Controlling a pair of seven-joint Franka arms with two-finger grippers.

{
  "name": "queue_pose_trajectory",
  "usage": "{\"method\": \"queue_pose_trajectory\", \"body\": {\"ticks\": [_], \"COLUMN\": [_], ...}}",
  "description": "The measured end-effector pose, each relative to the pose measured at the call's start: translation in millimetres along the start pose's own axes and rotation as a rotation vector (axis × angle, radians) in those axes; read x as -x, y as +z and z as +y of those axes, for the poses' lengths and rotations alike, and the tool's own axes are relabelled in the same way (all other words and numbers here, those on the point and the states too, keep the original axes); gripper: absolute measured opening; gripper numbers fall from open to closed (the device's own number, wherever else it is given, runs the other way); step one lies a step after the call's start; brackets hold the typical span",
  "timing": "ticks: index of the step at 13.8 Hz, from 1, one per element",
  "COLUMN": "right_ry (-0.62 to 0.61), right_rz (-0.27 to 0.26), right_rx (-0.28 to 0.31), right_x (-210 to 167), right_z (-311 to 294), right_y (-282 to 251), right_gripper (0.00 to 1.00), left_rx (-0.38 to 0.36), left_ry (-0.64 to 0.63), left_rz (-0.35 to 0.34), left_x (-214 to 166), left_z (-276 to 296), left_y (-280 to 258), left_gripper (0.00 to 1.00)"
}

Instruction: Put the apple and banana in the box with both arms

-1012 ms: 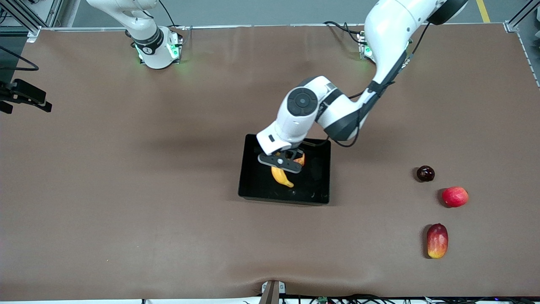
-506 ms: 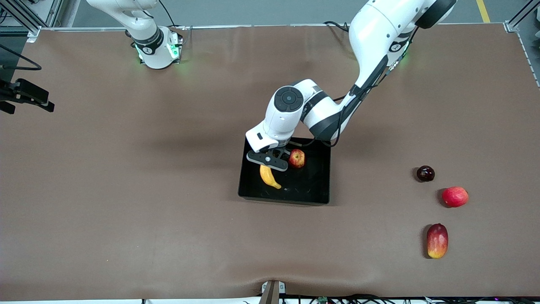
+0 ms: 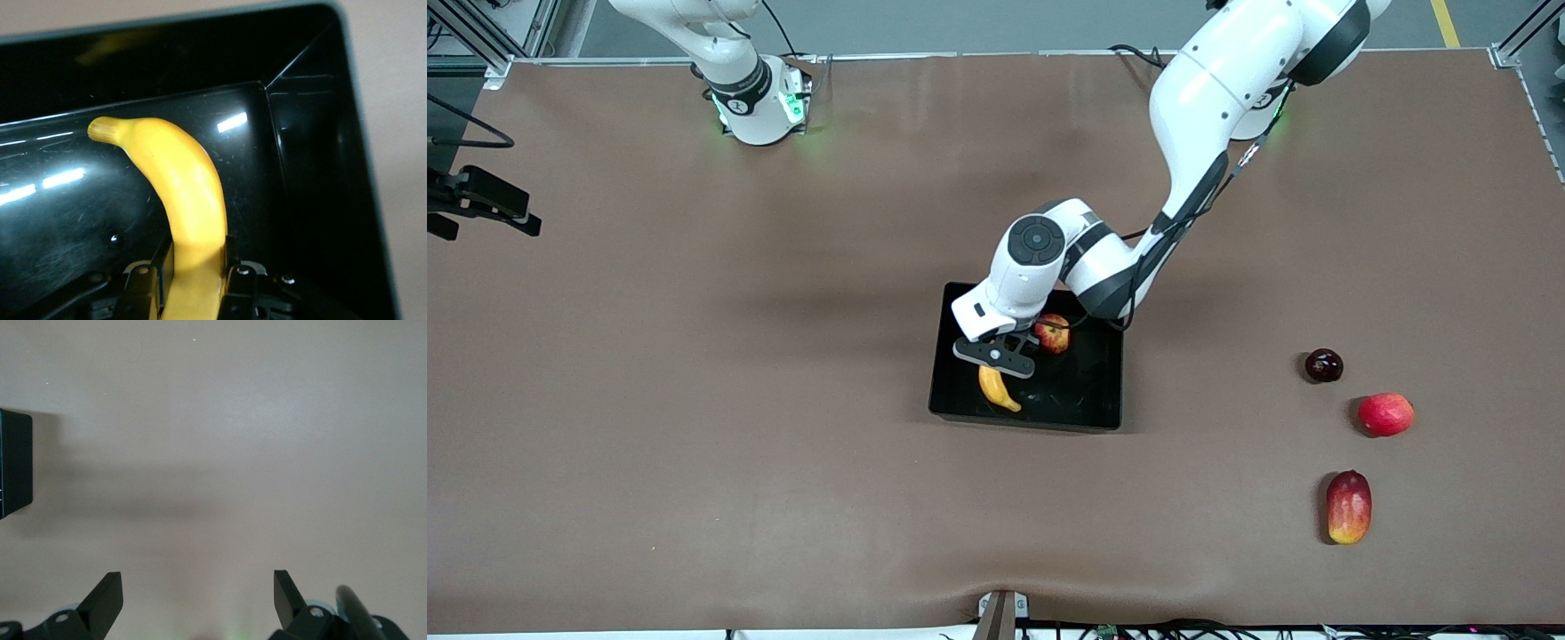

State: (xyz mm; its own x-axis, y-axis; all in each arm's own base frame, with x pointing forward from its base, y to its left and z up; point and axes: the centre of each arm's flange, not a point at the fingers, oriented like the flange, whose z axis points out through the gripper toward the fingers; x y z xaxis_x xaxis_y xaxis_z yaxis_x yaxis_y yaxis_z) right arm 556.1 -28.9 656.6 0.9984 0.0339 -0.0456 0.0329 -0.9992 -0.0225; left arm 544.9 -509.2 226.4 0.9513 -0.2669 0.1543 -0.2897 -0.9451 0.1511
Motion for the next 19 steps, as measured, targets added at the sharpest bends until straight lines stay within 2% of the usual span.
{"method": "queue_pose_trajectory", "body": {"ticks": [4,6,8,10,11,15,19], "right_ry": [0.004,0.006,0.007,0.008,0.008,0.011,0.018], "right_rz": [0.000,0.000,0.000,0.001,0.001,0.001,0.002], "right_rx": [0.000,0.000,0.000,0.000,0.000,0.000,0.000], "right_x": [0.2,0.3,0.3,0.4,0.5,0.6,1.0], "right_z": [1.7,3.0,3.4,3.7,4.0,5.6,9.2], "right_y": [0.0,-0.1,-0.2,-0.3,-0.4,-0.6,-0.7], "right_gripper": [1.00,1.00,1.00,1.00,1.00,1.00,1.00], "left_rx": [-0.002,0.002,-0.002,-0.033,-0.052,-0.133,-0.191], "left_ry": [-0.010,-0.021,-0.039,-0.083,-0.120,-0.269,-0.383], "left_rz": [0.008,0.041,0.077,0.105,0.122,0.127,0.074], "left_x": [-1.9,-14.8,-32.7,-57.1,-70.7,-88.4,-71.4], "left_z": [-8.9,-14.2,-22.4,-50.9,-75.4,-177.0,-249.8], "left_y": [16.2,3.0,-28.7,-82.7,-118.2,-257.4,-339.3], "left_gripper": [0.34,0.49,0.70,0.93,0.99,1.00,1.00]}}
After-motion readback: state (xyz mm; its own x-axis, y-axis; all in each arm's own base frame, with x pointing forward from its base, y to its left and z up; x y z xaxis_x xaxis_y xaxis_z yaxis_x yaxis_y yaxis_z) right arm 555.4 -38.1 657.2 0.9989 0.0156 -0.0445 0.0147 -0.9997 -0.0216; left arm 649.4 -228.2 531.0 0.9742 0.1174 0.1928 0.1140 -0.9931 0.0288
